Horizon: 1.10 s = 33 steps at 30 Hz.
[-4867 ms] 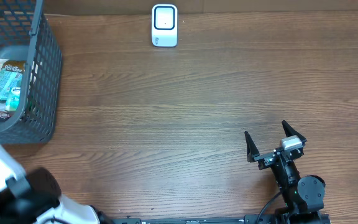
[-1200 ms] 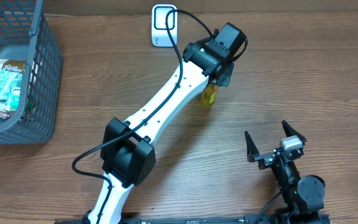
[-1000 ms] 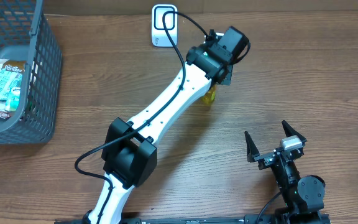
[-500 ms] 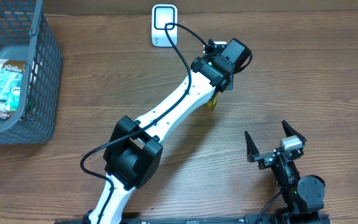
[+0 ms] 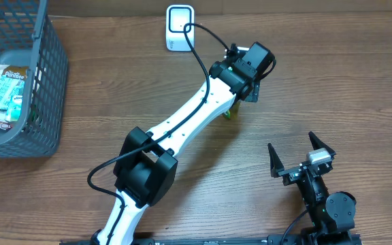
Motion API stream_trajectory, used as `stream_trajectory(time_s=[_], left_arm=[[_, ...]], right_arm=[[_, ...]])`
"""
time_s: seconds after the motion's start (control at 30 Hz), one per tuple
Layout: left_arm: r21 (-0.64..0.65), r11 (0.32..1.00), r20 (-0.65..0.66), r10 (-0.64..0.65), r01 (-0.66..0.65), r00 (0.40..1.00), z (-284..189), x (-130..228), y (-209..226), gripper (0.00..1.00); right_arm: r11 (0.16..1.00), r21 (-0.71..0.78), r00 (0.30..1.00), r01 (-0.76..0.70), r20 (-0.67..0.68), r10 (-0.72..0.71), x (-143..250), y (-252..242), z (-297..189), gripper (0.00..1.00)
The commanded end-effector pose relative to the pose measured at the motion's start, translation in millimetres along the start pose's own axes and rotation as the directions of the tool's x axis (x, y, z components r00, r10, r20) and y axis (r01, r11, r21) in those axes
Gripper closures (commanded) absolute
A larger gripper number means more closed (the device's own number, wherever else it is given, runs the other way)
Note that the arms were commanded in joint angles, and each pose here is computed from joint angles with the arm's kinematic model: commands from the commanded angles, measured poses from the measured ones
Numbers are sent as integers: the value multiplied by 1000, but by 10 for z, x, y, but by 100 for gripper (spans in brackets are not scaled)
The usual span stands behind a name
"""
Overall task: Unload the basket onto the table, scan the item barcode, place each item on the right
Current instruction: 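Set the yellow bottle upright in front of the scanner, release, then return the left gripper to the basket and grasp the green-lidded jar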
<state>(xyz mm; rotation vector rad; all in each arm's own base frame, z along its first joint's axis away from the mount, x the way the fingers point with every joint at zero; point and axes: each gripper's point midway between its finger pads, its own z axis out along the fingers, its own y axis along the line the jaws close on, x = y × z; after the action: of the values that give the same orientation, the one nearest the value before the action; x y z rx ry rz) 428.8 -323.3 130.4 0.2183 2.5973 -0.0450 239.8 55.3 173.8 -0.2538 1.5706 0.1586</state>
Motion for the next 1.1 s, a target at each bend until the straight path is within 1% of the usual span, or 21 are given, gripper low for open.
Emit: stream_trajectory(time_s=[0.0,0.1,0.2,0.27,0.3,0.37,0.43,0.53,0.67,0.77,0.87,0.9,0.93,1.0,1.07], left_arm=[[57,996,153,54,-64,987,-635,-532,6,8],[63,997,229,34,-50,973,-1079,-809,155,7],[51,998,298,20,-37,954,-1579,-1033,460,10],[18,1000,342,-19,14,939,-1908,-1136,778,9],[-6,999,371,-48,54,927,-2127,-1182,1021,8],[-43,992,405,-88,115,910,-2394,-1207,1383,7],[-83,977,432,-140,194,891,-2629,-1183,1797,7],[-130,931,452,-250,341,856,-2906,-1041,2451,6],[-223,827,465,-375,516,802,-3149,-731,3299,6],[-291,723,468,-464,627,752,-3240,-463,3858,5],[-308,596,463,-588,742,664,-3266,-158,4300,4],[-315,551,462,-622,773,632,-3274,-55,4425,8],[-322,478,471,-668,817,576,-3292,86,4594,11],[-330,377,488,-717,865,498,-3313,272,4817,10],[-336,307,497,-745,890,444,-3320,439,5038,8]], right_arm=[[1000,9,1000,-2,1,2,25,-16,1,0],[1000,9,1000,-2,1,2,25,-16,1,0],[1000,9,1000,-2,1,2,25,-16,1,0],[1000,9,1000,-2,1,2,23,-16,1,0],[1000,9,1000,-2,1,2,25,-16,1,0],[1000,9,1000,-2,1,2,25,-16,1,0],[1000,9,1000,-2,1,2,25,-16,1,0],[1000,9,1000,-2,1,2,25,-16,1,0],[1000,9,1000,-2,1,2,25,-16,1,0],[1000,9,1000,-2,1,2,25,-16,1,0],[1000,9,1000,-2,1,2,25,-16,1,0],[1000,9,1000,-2,1,2,25,-16,1,0],[1000,9,1000,-2,1,2,25,-16,1,0],[1000,9,1000,-2,1,2,25,-16,1,0],[1000,9,1000,-2,1,2,25,-16,1,0]])
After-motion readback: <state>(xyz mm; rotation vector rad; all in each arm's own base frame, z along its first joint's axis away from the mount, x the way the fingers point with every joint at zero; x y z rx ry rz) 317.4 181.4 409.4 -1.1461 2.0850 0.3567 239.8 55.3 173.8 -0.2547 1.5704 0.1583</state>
